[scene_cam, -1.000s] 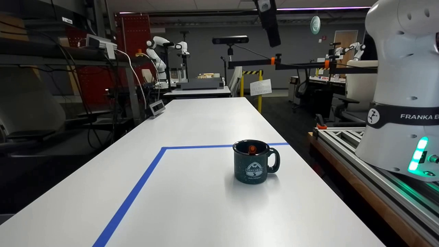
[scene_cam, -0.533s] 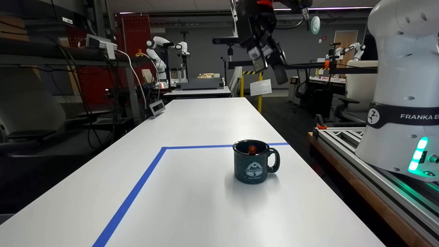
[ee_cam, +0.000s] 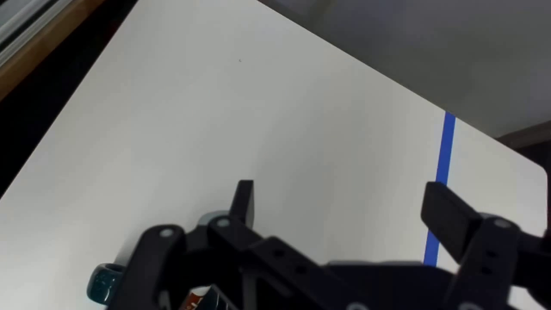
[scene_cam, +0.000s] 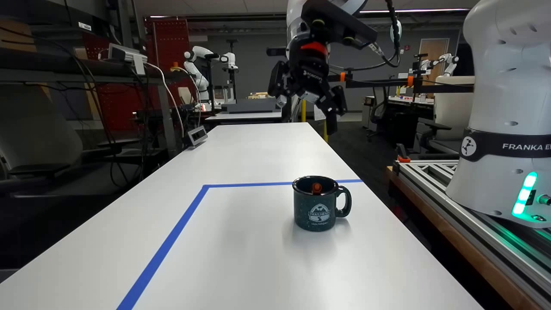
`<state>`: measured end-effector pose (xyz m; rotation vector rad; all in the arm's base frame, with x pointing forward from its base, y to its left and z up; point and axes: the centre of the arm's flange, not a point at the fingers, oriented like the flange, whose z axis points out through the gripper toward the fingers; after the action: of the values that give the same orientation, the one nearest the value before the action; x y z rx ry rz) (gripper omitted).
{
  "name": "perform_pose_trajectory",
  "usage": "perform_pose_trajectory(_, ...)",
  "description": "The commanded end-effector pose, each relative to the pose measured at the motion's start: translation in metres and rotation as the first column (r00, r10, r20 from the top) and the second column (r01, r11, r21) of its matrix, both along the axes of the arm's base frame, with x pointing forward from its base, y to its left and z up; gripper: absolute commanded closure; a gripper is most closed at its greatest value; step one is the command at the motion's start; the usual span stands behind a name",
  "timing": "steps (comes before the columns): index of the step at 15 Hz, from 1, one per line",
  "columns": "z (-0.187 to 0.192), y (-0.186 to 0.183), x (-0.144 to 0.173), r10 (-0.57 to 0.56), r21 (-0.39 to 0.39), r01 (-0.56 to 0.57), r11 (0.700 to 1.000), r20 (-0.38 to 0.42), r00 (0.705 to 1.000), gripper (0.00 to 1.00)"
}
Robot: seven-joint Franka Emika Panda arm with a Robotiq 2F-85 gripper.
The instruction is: Remove the marker from the cup and put it on the table
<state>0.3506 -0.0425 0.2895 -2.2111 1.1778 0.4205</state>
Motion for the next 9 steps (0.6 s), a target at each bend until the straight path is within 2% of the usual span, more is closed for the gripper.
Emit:
perform_pose_trajectory(1,-0.021,-0.008,0.002,-0.190,0.028,0.192,0.981,-0.047,0.981,0.00)
perform_pose_trajectory(5,-0.036,-0.023,0.001,-0.319,-0.005,0.322,0.947,-0.134,0.938,0.00)
perform_pose_trajectory(9,-0.051,-0.028,-0.004,-0.336,-0.029,0.338,0.941,-0.220,0.916,0.00)
